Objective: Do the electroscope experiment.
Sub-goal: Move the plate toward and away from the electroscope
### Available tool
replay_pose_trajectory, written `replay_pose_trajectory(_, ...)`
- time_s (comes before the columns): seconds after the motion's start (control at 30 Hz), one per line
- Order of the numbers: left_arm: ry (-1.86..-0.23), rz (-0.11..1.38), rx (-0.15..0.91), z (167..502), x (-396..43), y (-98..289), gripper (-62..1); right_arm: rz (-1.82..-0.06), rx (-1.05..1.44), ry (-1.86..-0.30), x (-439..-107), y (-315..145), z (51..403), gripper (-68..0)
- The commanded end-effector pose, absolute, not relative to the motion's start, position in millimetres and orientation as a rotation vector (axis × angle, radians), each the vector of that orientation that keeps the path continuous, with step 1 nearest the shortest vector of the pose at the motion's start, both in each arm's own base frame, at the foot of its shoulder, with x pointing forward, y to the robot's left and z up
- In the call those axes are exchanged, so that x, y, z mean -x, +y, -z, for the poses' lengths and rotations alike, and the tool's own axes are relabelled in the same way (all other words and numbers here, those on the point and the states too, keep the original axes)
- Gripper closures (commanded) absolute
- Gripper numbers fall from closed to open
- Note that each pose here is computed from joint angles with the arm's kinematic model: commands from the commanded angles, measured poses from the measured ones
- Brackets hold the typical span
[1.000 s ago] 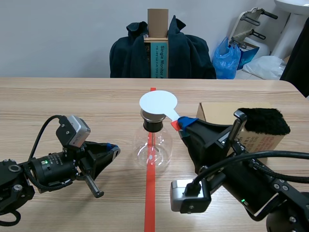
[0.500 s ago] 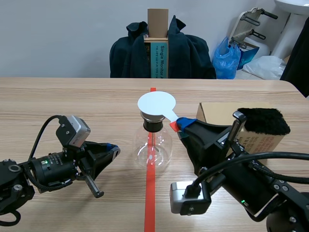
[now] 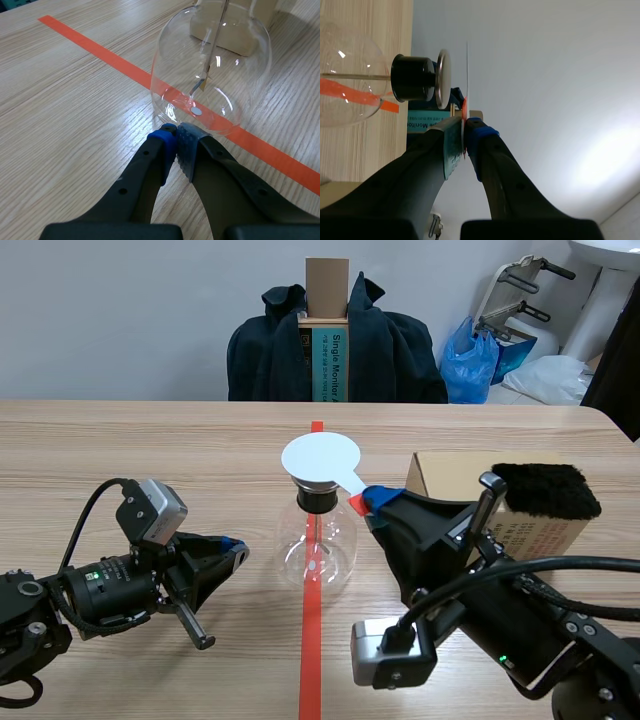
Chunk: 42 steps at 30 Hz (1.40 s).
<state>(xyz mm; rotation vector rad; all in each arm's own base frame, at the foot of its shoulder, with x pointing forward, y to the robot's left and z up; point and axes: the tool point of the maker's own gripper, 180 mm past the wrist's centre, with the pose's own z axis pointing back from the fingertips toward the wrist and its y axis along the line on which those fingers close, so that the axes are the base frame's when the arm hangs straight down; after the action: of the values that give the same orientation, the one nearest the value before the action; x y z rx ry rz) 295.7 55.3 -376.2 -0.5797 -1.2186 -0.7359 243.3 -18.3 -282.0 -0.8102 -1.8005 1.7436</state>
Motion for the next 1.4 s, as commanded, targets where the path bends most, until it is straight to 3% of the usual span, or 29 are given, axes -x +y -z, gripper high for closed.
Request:
replay_pose_trajectory(0.0,-1.268,0.733,0.599,362,-302,49,-3.0,-1.720,0.866,-1.808,-252,-25,272,-0.8)
replay_pose_trajectory(0.7,-1.268,0.733,0.599,362,-302,49,-3.0,-1.443,1.080,-1.571,-287,-79,269,-0.8)
replay_pose_trajectory(1.37,-1.268,0.733,0.599,362,-302,49,-3.0,-1.572,0.934,-1.735,-268,-38,268,-0.8)
